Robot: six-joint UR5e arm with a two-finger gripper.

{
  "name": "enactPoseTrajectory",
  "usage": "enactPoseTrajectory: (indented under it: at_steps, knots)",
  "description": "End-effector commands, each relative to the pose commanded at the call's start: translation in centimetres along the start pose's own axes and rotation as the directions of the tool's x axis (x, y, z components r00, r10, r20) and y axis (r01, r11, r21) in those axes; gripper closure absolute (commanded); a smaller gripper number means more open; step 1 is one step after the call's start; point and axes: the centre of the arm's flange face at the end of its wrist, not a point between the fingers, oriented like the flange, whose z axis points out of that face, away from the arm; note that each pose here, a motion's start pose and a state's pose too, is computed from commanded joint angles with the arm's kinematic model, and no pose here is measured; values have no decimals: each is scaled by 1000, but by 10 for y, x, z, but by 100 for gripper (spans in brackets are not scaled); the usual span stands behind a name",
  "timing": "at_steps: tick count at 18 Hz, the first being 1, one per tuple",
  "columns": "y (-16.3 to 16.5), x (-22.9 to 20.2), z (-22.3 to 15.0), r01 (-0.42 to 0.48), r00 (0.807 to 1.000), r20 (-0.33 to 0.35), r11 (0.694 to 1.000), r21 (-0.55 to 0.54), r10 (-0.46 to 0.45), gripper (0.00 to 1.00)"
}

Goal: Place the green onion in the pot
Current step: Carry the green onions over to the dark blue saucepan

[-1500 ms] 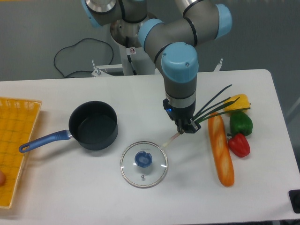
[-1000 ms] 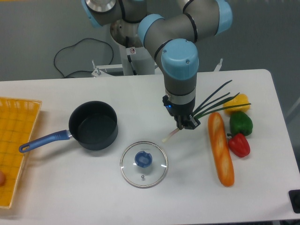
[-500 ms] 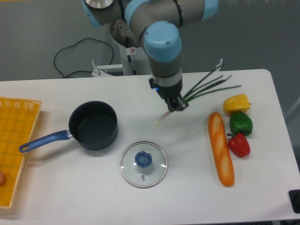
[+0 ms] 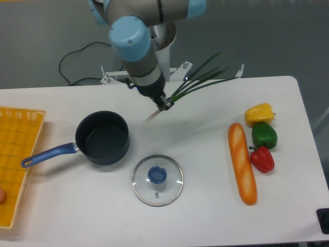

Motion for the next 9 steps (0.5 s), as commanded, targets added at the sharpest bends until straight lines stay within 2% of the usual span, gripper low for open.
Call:
enactPoseTrajectory:
  at_steps: [6, 9]
  knots:
    - [-28, 48, 10, 24, 999, 47, 995, -93, -20, 84]
    - [-46, 61, 20, 33, 999, 47, 992, -119, -27, 84]
